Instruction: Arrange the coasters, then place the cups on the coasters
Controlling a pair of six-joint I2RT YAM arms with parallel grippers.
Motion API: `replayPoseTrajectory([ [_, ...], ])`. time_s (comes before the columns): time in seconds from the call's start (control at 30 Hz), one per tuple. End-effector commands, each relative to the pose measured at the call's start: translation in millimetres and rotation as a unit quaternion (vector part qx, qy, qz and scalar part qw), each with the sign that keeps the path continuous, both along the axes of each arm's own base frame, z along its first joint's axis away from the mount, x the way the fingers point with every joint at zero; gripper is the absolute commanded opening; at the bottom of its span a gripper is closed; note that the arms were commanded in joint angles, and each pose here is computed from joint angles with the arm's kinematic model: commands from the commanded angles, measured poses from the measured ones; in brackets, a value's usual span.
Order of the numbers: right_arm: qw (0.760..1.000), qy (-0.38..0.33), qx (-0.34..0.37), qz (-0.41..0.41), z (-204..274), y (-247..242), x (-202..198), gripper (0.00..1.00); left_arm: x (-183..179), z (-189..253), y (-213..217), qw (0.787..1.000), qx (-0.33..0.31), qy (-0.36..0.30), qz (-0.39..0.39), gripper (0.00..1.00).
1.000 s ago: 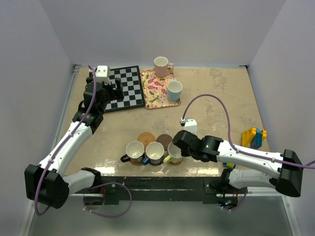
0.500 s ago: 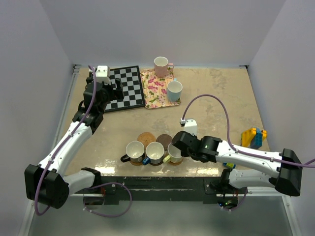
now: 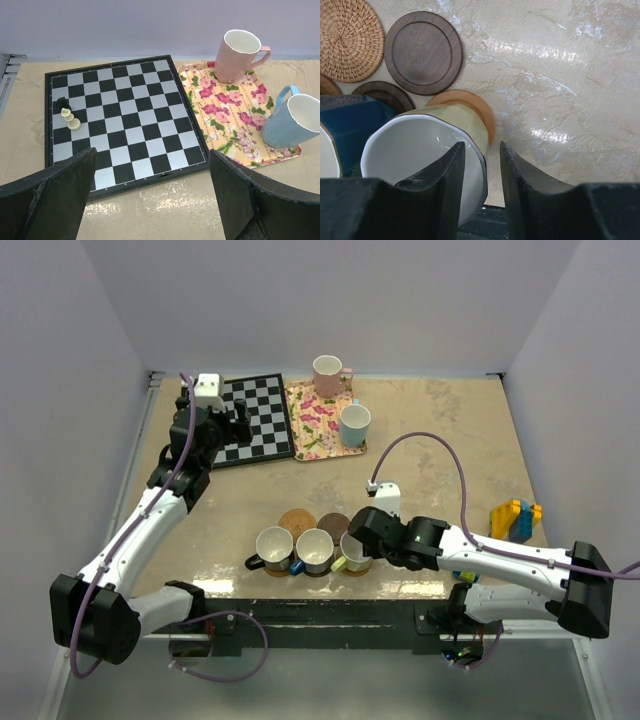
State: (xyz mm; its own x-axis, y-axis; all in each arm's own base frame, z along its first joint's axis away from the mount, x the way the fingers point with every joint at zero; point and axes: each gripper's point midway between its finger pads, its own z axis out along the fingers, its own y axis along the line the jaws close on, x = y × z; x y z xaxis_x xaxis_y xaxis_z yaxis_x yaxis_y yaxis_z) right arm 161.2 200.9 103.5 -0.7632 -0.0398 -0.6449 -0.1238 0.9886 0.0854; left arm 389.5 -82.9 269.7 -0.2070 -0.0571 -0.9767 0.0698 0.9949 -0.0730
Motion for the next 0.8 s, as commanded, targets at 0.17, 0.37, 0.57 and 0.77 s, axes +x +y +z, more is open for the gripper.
replayPoseTrajectory([
  [0.17,0.998,-0.034,0.044,-0.023,26.2,7.5,9.7,0.50,2.1,18.1,-3.6,1.000,-0.004,-0.026,-0.008,0.98],
  [0.37,0.997,-0.042,0.064,-0.025,36.7,6.8,8.6,0.53,1.6,19.3,-3.4,1.000,-0.004,-0.028,-0.008,0.98],
  [0.57,0.994,-0.054,0.089,-0.026,61.0,4.6,8.9,0.56,1.9,18.7,-3.0,1.000,-0.004,-0.027,-0.006,0.98],
  [0.77,0.989,-0.083,0.126,-0.004,97.0,16.2,13.9,0.56,1.5,19.9,-2.0,1.000,-0.004,-0.028,-0.004,0.98],
])
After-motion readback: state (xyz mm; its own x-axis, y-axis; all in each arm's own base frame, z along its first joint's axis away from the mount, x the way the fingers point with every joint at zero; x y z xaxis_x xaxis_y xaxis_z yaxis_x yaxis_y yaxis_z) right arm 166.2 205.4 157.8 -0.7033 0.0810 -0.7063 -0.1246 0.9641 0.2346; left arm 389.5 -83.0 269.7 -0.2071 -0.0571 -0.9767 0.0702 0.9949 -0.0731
